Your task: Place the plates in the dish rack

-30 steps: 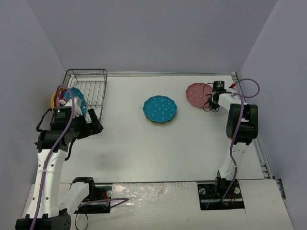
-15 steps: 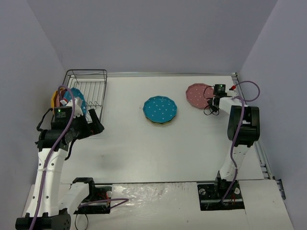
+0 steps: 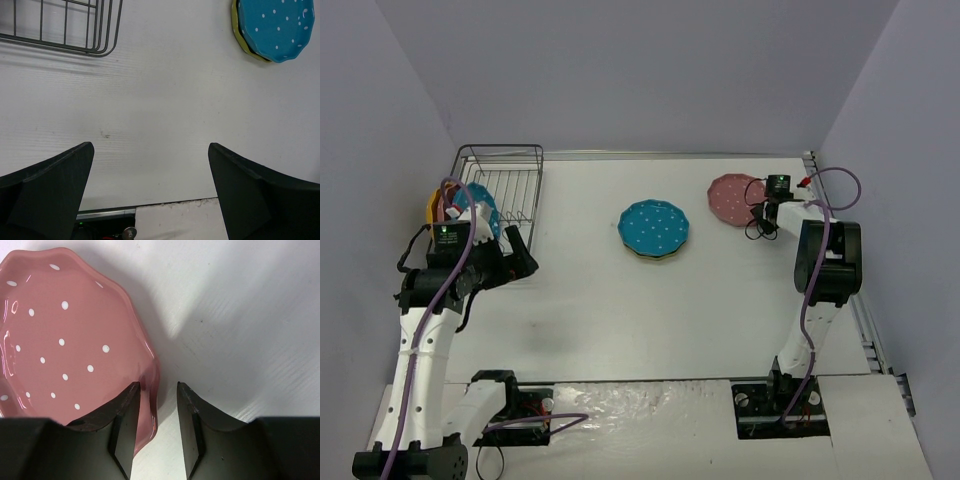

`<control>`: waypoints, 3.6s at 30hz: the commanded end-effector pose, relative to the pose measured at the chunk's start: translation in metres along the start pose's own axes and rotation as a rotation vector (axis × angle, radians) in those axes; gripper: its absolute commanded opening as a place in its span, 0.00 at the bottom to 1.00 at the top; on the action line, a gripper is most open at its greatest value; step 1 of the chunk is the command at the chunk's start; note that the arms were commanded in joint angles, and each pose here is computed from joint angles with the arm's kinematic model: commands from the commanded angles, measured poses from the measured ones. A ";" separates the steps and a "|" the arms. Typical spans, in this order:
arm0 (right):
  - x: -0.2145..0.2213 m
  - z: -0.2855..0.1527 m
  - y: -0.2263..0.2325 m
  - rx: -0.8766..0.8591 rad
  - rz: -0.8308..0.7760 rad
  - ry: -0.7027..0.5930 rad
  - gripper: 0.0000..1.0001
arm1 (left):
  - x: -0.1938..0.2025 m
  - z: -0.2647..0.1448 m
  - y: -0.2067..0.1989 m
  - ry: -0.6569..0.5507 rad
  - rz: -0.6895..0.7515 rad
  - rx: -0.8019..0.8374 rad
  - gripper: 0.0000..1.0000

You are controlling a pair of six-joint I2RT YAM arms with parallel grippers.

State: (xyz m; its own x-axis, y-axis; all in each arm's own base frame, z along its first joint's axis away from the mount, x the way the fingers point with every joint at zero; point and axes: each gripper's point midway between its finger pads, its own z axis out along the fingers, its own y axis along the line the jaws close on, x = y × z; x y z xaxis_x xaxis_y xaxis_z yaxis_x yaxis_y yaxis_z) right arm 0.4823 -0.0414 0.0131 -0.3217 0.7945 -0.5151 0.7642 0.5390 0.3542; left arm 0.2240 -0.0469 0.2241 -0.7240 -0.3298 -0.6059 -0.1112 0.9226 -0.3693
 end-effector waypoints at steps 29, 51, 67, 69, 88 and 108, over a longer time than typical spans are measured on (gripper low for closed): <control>0.149 -0.128 -0.131 0.094 -0.388 0.271 0.00 | -0.021 0.031 -0.054 -0.026 -0.030 0.210 0.97; 0.261 -0.168 -0.099 -0.197 -0.695 0.446 0.00 | 0.026 0.088 -0.094 0.090 -0.058 0.298 0.97; 0.279 -0.169 -0.111 -0.241 -0.887 0.544 0.03 | 0.046 0.100 -0.099 0.082 -0.094 0.296 0.97; 0.281 -0.169 -0.106 -0.247 -0.885 0.546 0.10 | 0.048 0.104 -0.099 0.084 -0.108 0.297 0.97; 0.307 -0.193 -0.081 -0.375 -0.780 0.719 0.00 | 0.072 0.132 -0.102 0.122 -0.208 0.312 0.97; 0.327 -0.236 -0.032 -0.509 -0.551 0.917 0.00 | 0.108 0.144 -0.074 0.178 -0.408 0.209 0.97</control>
State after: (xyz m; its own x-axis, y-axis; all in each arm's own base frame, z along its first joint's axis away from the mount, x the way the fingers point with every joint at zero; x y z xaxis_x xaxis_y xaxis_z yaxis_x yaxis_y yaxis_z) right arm 0.2386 0.2519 0.0136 -0.9629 0.2314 -0.1385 0.1066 0.7983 0.5928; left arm 0.2383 -0.1731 0.0678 -0.7870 -0.5713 -0.2329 -0.3120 0.6943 -0.6485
